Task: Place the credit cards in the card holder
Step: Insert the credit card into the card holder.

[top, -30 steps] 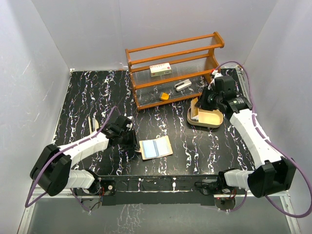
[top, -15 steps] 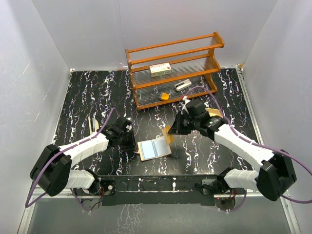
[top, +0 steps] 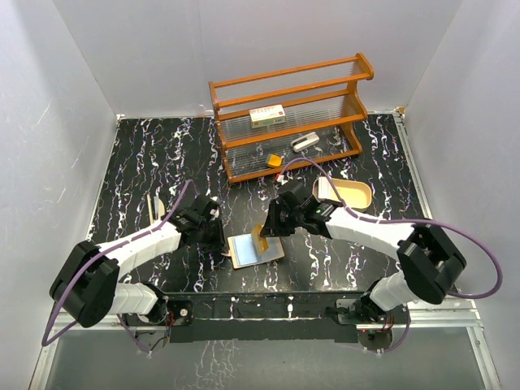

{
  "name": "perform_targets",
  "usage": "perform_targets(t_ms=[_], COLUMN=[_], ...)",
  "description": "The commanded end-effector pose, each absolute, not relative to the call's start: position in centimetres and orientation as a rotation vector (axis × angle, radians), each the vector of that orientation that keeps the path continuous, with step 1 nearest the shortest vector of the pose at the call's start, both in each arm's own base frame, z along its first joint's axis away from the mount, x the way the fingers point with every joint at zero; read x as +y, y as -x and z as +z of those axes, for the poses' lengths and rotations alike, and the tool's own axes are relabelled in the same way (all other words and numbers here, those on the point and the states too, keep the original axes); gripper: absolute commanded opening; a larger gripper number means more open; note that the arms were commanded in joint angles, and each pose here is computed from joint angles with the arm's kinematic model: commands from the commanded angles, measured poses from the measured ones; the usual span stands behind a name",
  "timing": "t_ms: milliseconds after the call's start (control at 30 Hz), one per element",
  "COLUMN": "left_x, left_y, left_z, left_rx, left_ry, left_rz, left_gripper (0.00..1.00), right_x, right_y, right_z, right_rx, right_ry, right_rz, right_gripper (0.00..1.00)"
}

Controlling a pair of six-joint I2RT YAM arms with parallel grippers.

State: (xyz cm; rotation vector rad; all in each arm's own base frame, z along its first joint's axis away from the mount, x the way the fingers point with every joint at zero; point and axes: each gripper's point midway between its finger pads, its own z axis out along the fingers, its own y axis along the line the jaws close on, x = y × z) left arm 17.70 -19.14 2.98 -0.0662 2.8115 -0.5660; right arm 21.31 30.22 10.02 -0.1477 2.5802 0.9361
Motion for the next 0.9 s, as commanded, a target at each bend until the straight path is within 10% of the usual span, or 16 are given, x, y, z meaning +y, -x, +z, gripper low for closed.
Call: perform_targets(t_ms=[0, 467, 867], left_x=[-18.3, -17.8, -17.8], left_y=[-17.3, -17.1, -17.2], left_z=[2.7, 2.2, 2.0], left_rx=[2.825, 2.836, 2.839], left_ry=[0.05, 0.058, 0.058], left_rz=[-0.514, -0.477, -0.475], left_gripper=[0.0, 0.0, 0.0], right_x=[31.0, 28.9, 29.2], right_y=[-22.7, -21.9, -22.2], right_z=[9.0, 3.8, 3.8], right_rx=[2.529, 2.618, 2.608], right_ry=[0.146, 0.154, 0.176], right_rz=[0.922, 0.781, 0.778], right_gripper=[0.01, 0.2, 0.06])
